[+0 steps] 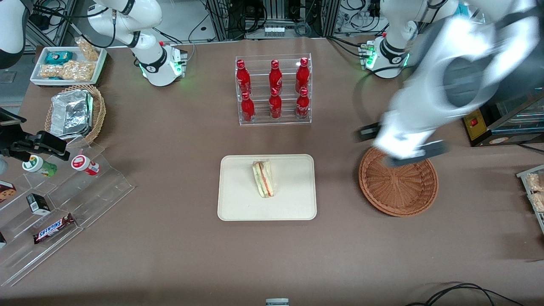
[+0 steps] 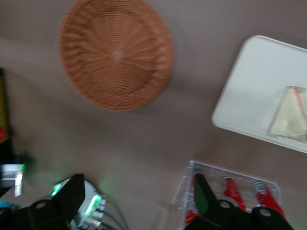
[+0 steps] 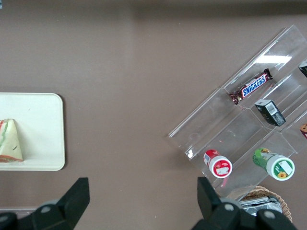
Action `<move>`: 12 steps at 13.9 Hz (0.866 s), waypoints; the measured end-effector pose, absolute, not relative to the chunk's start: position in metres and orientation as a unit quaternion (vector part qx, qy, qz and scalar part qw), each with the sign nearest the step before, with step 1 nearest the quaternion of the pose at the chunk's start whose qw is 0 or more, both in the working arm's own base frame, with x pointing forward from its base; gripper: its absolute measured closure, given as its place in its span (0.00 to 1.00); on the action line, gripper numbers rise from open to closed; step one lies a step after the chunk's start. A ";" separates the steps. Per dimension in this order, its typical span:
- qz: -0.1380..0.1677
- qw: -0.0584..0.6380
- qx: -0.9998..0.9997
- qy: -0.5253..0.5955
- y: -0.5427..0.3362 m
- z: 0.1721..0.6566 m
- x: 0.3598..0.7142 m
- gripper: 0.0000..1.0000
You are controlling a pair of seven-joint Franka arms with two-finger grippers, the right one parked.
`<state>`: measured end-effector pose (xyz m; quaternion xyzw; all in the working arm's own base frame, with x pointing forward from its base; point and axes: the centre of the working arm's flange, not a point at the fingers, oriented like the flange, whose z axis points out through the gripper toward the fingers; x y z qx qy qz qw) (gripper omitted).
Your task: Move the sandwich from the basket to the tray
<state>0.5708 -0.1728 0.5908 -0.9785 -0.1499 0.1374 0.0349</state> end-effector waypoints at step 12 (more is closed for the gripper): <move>0.068 0.058 -0.987 -0.136 -0.059 0.655 0.510 0.00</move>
